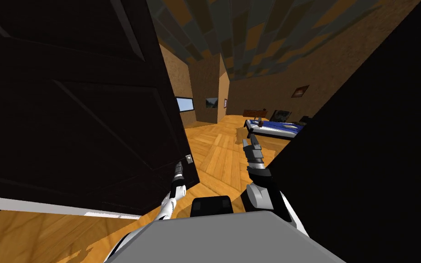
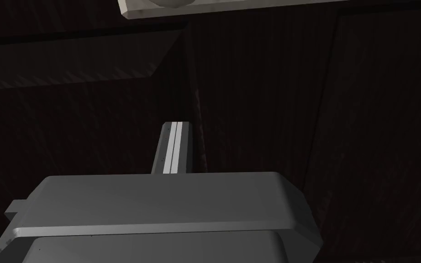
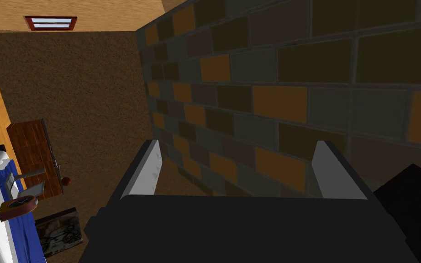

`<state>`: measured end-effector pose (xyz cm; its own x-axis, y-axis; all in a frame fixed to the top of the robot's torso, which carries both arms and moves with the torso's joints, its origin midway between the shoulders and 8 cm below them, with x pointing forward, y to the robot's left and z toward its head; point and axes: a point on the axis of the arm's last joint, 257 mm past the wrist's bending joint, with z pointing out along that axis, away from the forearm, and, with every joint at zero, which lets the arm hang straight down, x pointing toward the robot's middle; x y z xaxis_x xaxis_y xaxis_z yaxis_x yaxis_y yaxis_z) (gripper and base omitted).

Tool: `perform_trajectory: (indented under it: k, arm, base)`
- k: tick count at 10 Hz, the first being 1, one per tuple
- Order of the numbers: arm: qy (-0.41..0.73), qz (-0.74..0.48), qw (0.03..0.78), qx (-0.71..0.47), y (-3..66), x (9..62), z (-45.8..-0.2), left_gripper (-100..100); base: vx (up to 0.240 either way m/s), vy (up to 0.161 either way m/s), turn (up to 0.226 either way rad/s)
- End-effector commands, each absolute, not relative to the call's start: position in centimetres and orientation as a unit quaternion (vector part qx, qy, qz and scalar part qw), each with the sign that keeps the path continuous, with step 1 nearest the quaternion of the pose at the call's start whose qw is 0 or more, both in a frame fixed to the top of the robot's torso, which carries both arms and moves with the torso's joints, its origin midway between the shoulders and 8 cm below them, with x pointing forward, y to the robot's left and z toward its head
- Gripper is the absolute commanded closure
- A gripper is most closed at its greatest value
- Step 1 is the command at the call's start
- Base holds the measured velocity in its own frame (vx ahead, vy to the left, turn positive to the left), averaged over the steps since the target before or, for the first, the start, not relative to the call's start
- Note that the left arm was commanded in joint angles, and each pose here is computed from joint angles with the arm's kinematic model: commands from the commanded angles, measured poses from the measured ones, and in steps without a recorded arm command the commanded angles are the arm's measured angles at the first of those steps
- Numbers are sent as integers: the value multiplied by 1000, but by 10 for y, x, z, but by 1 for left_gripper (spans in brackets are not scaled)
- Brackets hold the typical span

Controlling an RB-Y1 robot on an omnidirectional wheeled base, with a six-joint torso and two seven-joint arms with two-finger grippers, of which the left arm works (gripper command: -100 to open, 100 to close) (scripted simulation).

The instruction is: Push the door open

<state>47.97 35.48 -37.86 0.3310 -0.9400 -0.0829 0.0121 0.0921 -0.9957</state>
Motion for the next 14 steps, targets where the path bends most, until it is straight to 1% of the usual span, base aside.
perform_trajectory:
  k: [1, 4, 6, 7, 8, 10, 14]
  arm:
    - [433, -399, 603, -539, 355, 482, -377, -100]
    - [447, -414, 589, -531, 337, 488, -379, -100]
    - [454, -428, 574, -531, 314, 491, -383, -100]
    - [454, -428, 574, -531, 314, 491, -383, -100]
    - [456, -439, 561, -533, 296, 493, -387, -100]
    - [457, -448, 551, -535, 281, 493, -389, -100]
    - [457, -457, 540, -539, 263, 494, -391, -100]
  base:
    - [-117, 120, 234]
    - [-95, 77, 229]
    - [-73, -28, 221]
    - [-42, -60, 50]
    - [-50, -108, 118]
    - [-73, -179, 104]
    - [-58, -215, 15]
